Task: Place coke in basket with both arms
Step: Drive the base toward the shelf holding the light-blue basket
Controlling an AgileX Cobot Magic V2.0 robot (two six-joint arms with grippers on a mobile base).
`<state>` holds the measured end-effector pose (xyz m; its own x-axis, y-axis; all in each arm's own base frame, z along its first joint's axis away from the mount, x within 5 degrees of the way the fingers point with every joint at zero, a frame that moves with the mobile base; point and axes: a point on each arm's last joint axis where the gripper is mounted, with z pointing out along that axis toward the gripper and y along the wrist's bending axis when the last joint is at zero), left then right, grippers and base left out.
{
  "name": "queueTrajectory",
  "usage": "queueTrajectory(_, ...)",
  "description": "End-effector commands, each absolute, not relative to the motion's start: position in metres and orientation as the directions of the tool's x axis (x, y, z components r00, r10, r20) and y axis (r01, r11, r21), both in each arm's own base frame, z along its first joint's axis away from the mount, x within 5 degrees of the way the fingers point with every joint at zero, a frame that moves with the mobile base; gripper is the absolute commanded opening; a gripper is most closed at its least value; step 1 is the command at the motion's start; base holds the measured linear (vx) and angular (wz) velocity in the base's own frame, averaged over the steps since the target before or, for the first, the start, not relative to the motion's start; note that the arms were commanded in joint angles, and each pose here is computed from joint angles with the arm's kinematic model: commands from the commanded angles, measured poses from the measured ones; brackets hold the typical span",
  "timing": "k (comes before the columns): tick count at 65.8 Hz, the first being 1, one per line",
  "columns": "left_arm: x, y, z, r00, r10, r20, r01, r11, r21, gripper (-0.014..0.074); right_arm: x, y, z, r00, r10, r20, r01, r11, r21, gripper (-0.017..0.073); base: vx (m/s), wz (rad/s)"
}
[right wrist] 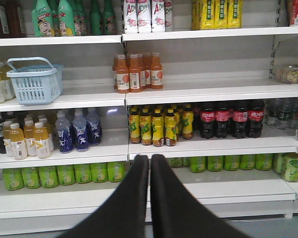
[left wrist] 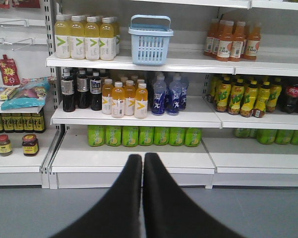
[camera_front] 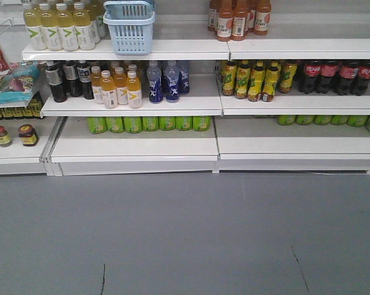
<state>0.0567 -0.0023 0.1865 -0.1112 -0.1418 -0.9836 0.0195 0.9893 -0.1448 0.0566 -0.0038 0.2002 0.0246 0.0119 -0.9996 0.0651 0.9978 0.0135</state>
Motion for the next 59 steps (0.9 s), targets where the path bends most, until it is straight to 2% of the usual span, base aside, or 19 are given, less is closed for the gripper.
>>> queueTrajectory(1,0.0547,-0.002,0.204,0.008,-0.163,-0.987,0.035,0.986,-0.163,-0.0006,0.0556,-0.0036,0.205,0.102,-0.011,-0.995,0.066,0.998,-0.004,-0.0002,0.0,0.0)
queueTrajectory(59,0.0547,-0.002,0.204,0.008,-0.163,-0.987,0.035,0.986,-0.163,-0.0006,0.0556,-0.0036,0.205,0.102,-0.011,-0.995,0.066,0.998,-0.004,-0.0002,0.0,0.0)
